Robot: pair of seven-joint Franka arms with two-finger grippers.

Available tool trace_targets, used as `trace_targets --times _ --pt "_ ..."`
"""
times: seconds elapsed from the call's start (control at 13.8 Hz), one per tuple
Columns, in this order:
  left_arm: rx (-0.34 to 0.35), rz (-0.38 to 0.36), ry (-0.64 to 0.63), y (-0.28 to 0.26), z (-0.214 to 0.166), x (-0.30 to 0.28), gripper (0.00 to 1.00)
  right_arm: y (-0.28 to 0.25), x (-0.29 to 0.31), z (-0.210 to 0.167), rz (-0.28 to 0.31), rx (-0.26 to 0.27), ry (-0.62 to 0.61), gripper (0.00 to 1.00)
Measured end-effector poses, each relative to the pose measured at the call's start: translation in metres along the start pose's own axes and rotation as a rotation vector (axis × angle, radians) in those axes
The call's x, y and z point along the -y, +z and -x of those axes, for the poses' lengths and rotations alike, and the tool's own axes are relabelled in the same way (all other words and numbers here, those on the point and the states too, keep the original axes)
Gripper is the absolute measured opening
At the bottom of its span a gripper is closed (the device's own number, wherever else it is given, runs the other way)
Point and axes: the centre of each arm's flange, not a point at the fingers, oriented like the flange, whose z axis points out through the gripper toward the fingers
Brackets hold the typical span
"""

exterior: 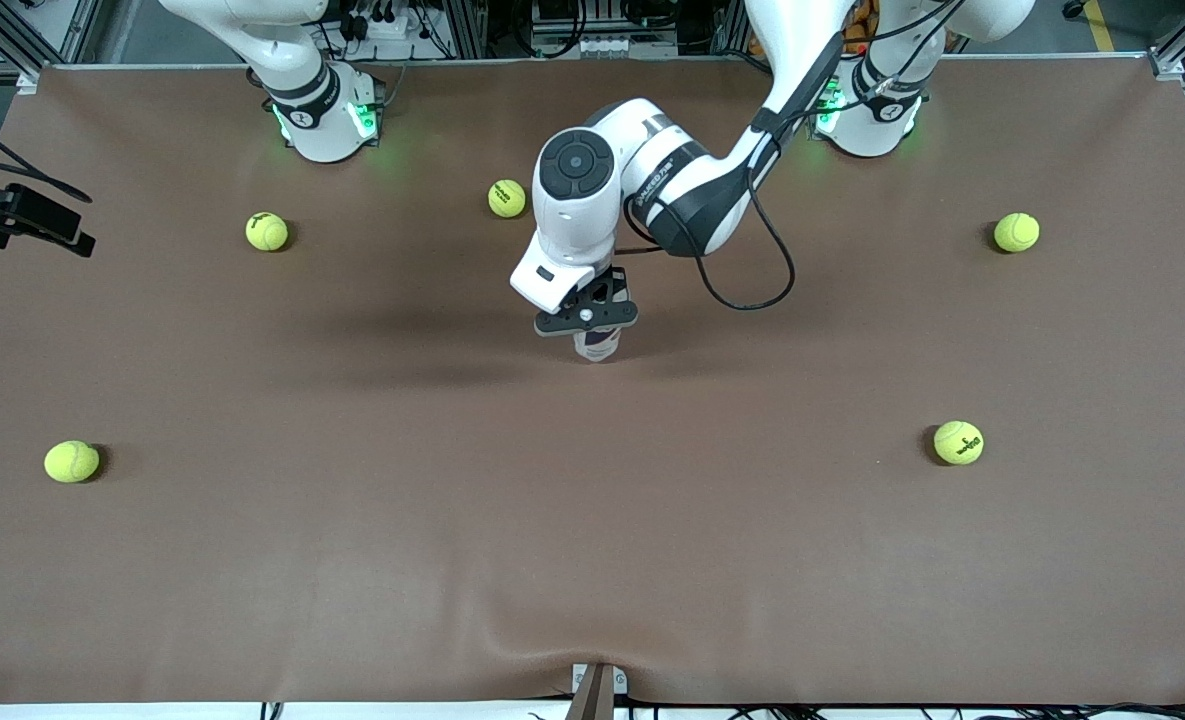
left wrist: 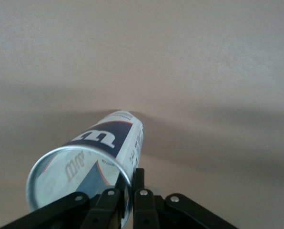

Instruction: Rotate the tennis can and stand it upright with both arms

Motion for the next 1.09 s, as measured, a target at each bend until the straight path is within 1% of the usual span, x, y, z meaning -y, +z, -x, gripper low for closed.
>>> trace_targets --times 0.07,0.22,0.36,0.51,0.58,0.65,0.8,0.94,1.09 --pt "0.001 -0.001 0.0 0.001 0.0 0.0 0.18 0.0 0.0 0.0 0.0 0.0 0.0 1.0" --pt "-0.005 0.008 -0.004 -0.004 -0.002 -0.001 0.37 0.0 0.0 0.0 0.0 0.0 0.001 1.0" --pt "-0.023 0.033 -0.011 -0.023 -0.006 -0.001 0.59 0.0 -0.001 0.0 0.0 0.0 0.001 1.0" --pt "-0.048 0.064 -0.027 -0.059 -0.011 0.006 0.82 0.0 -0.001 0.0 0.0 -0.001 0.002 1.0" --pt "-0.046 0.059 -0.044 -0.082 -0.016 0.018 0.93 -0.001 -0.001 0.0 0.0 -0.001 0.002 1.0" --pt "-0.037 0.043 -0.066 -0.107 -0.022 0.036 1.0 -0.001 -0.001 0.0 0.0 -0.001 0.002 1.0" --pt "-0.049 0.052 -0.124 -0.17 -0.038 0.08 1.0 -0.001 -0.002 0.0 0.0 -0.002 0.004 1.0" --pt "-0.063 0.053 -0.194 -0.233 -0.059 0.145 1.0 -0.001 -0.003 0.0 -0.001 -0.003 0.006 1.0" --pt "-0.071 0.041 -0.204 -0.273 -0.081 0.215 1.0 -0.001 -0.003 0.0 -0.001 -0.003 0.006 1.0"
